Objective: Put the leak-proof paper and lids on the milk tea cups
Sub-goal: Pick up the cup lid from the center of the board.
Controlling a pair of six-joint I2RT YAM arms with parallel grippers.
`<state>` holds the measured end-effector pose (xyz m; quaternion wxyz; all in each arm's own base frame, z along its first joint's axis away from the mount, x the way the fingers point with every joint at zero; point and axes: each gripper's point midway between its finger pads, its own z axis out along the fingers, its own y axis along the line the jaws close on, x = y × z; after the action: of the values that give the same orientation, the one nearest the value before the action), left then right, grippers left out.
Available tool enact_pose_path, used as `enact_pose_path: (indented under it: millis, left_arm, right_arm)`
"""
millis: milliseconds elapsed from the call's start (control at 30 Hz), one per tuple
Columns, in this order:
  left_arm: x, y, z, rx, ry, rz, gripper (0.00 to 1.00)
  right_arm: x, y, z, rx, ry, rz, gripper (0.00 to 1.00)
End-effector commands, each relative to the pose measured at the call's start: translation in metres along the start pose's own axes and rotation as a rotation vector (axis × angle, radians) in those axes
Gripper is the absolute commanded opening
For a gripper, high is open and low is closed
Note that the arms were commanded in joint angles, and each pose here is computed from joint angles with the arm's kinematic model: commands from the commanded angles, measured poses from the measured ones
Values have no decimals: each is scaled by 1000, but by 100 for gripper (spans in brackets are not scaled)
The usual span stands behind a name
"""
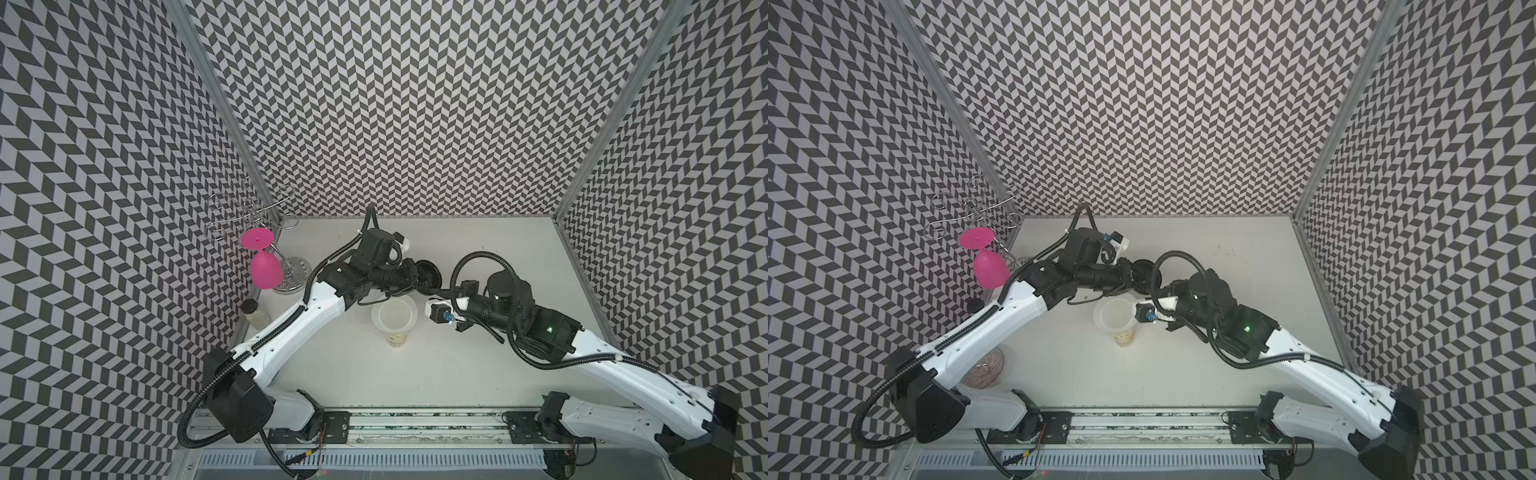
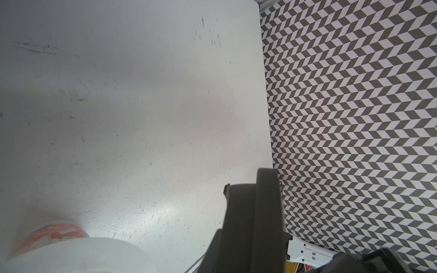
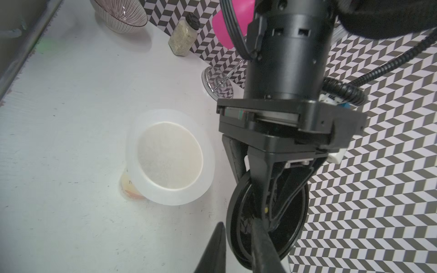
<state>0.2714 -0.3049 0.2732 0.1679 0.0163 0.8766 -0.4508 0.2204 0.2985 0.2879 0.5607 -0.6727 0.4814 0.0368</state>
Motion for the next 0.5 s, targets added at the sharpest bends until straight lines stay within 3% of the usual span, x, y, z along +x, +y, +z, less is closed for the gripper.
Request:
enact_pose_path:
  millis: [0, 467]
  left_arm:
    - [-4, -8, -10, 5, -23, 32, 23]
    - [-1, -9, -11, 5, -11, 51, 23]
  right_arm:
    - [-6, 0, -1, -37, -14, 23, 20]
    - [4, -7, 3, -25, 32, 29, 22]
